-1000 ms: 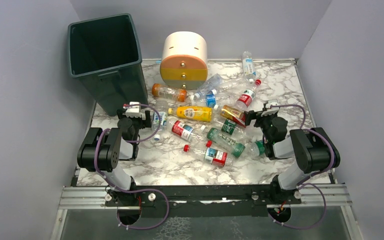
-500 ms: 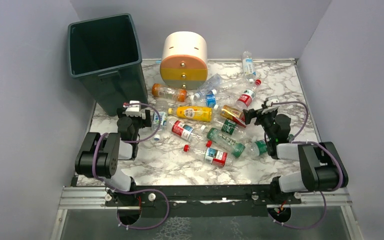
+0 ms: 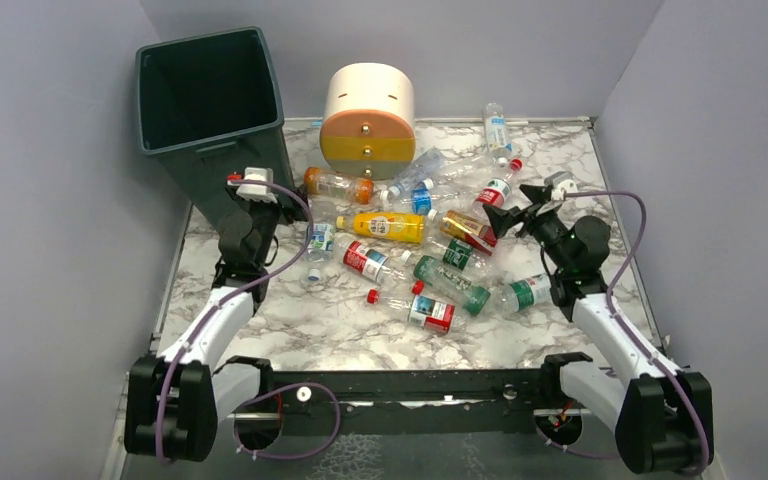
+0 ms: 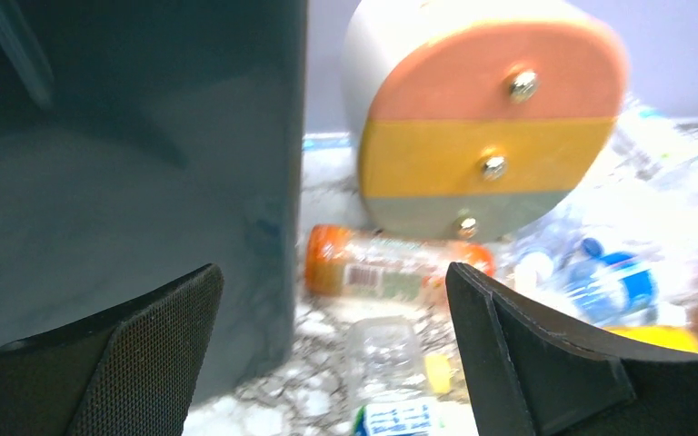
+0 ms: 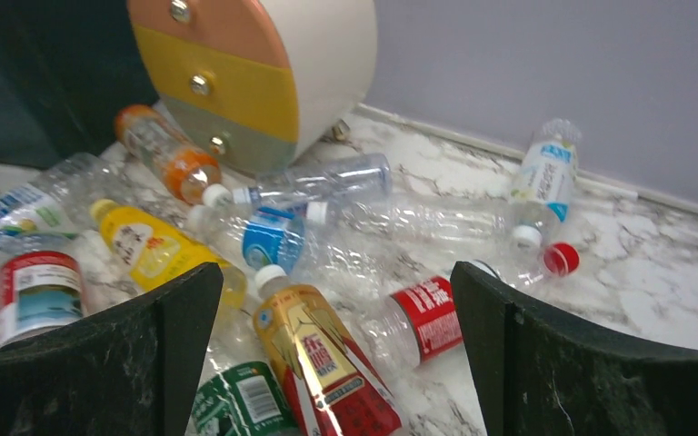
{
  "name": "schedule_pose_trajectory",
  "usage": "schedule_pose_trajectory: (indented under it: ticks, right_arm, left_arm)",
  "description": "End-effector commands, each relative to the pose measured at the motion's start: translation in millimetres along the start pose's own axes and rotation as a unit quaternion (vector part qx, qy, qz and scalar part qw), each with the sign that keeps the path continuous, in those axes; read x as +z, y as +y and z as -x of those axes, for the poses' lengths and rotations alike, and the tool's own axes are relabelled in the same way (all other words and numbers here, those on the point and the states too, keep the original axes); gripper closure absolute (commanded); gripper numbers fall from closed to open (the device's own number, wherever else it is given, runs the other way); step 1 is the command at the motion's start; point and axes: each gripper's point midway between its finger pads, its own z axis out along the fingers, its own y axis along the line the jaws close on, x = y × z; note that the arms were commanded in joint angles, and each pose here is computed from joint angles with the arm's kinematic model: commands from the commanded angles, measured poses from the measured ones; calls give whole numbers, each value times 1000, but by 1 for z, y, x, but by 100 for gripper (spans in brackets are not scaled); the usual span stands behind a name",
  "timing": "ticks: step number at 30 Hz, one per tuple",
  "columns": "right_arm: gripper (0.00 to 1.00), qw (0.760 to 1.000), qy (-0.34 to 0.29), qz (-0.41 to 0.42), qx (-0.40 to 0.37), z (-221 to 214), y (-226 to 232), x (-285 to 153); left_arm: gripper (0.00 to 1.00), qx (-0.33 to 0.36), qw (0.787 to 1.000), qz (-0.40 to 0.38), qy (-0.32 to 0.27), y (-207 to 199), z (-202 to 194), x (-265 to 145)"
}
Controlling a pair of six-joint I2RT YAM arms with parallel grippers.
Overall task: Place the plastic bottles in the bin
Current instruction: Pick up the plastic bottle at the center of the board.
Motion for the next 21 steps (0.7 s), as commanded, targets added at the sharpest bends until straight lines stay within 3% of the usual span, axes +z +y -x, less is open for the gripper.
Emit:
schedule_pose_trajectory:
  ticks: [1,6,11,14,18,21]
  right_arm:
    - [0,995,2,83,50,31,35,-4]
    - [0,985,10,99,139,71,46,-2]
    - [0,969,67,117,209,107,55,5]
    - [0,954,115,138,239,117,62,8]
    - [0,914,208,149,314,92,70,15]
    - [0,867,247,248,355,74,97,8]
  left_arm:
    - [1,-76,996,-54,-6,-30,44,-12]
    - [1,-128,988,-84,-14,-47,92,-28]
    - [1,-240,970,-5,47,-35,112,-34]
    - [1,-231,966,-77,83,-62,128,-37]
    - [1,-221,960,-162,60,-88,152,-47]
    - [1,-263,944,-192,59,-100,147,-54]
